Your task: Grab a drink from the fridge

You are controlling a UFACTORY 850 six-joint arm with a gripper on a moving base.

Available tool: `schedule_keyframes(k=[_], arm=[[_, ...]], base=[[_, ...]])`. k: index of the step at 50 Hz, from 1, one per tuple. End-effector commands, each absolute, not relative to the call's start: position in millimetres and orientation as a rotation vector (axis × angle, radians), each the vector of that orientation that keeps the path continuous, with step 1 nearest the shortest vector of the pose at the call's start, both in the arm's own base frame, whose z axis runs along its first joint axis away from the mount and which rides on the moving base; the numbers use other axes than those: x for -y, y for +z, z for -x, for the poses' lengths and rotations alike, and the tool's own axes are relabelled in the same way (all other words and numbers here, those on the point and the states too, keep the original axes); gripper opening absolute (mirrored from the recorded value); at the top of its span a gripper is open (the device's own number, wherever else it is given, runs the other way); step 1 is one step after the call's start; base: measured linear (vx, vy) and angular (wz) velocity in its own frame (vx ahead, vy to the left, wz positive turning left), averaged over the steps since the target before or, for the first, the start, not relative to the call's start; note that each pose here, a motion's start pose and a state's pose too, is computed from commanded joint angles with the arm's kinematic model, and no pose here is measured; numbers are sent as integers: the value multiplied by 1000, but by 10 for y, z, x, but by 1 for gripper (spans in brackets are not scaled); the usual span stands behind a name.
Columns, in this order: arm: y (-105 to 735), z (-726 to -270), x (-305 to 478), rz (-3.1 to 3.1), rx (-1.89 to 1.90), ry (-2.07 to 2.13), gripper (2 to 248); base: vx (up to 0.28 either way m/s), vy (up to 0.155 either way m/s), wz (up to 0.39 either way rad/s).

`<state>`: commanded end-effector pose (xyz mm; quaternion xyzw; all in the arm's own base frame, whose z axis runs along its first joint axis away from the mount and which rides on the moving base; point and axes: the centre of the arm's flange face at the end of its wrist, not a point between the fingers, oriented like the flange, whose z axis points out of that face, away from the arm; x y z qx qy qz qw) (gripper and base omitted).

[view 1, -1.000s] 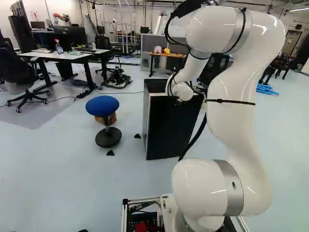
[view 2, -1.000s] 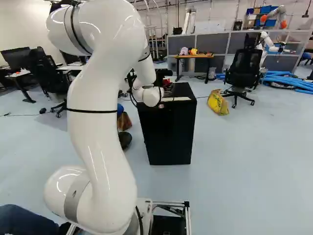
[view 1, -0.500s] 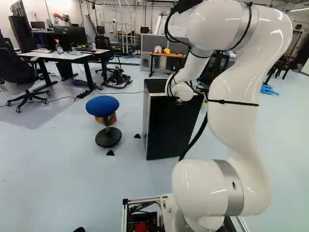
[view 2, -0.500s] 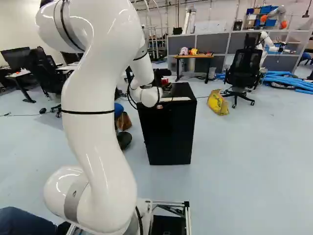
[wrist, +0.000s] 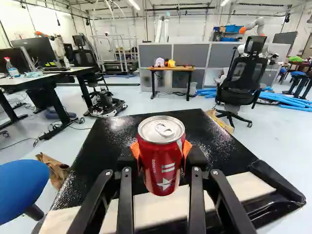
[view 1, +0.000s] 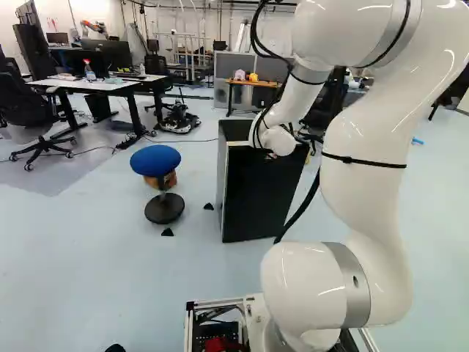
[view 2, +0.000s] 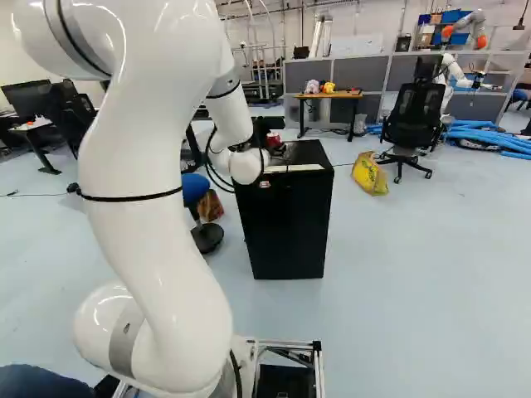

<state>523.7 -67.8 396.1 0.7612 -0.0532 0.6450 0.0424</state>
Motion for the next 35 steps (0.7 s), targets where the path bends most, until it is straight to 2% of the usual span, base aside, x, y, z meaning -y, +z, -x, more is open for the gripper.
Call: schedule_keyframes(k=[35], arm=[[3995, -4118, 292, -2435, 93, 1911, 100]], base=[[0, 0, 0]])
